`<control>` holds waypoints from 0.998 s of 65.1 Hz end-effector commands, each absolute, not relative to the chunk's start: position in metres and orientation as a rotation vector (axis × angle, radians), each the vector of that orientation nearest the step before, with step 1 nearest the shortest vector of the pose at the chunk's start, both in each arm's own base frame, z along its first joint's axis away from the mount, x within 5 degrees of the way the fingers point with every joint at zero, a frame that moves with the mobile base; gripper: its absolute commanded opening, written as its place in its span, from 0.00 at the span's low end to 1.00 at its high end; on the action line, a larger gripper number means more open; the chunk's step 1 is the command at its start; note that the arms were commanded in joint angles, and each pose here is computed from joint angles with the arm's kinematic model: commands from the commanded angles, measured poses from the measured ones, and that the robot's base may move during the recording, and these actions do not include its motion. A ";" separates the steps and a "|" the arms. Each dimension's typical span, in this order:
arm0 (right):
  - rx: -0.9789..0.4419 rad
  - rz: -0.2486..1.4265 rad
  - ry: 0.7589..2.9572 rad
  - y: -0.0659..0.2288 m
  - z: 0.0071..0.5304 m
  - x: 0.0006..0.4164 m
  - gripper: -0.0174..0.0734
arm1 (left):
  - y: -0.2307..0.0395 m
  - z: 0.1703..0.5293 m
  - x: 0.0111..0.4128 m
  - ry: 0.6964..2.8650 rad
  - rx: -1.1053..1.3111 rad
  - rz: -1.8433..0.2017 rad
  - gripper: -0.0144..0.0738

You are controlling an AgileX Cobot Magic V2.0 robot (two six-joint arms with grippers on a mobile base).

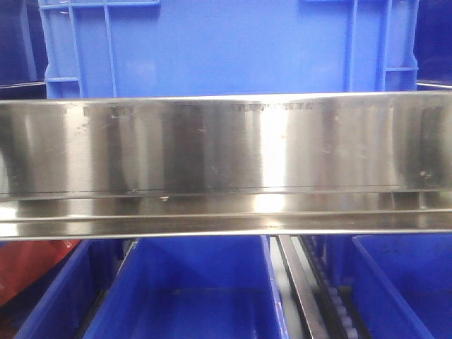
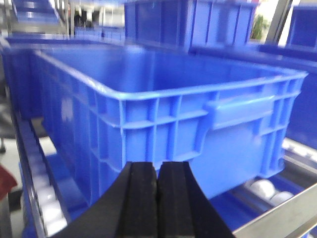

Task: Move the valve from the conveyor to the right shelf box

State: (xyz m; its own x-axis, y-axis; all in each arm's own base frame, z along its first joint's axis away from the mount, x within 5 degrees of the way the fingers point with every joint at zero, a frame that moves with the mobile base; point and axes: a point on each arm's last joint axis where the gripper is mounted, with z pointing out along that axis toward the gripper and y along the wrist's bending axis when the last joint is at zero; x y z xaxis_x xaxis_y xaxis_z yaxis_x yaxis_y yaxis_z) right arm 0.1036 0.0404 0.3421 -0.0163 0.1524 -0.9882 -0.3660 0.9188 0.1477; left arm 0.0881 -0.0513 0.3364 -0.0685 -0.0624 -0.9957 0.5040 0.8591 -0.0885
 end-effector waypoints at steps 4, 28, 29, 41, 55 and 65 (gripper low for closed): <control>-0.175 0.415 1.465 0.035 0.347 0.090 0.01 | -0.046 0.343 0.078 1.501 0.327 -0.500 0.04; -0.170 0.421 1.422 0.031 0.351 0.080 0.01 | -0.043 0.347 0.075 1.467 0.316 -0.501 0.04; -0.170 0.421 1.422 0.031 0.351 0.080 0.01 | -0.043 0.347 0.075 1.467 0.316 -0.501 0.04; -0.185 0.371 1.407 0.028 0.346 0.076 0.01 | -0.043 0.347 0.075 1.467 0.316 -0.501 0.04; -0.083 0.185 1.464 0.012 0.295 0.069 0.01 | -0.043 0.347 0.075 1.467 0.316 -0.501 0.04; 0.020 0.070 1.511 0.002 0.251 0.064 0.01 | -0.043 0.347 0.075 1.467 0.316 -0.501 0.04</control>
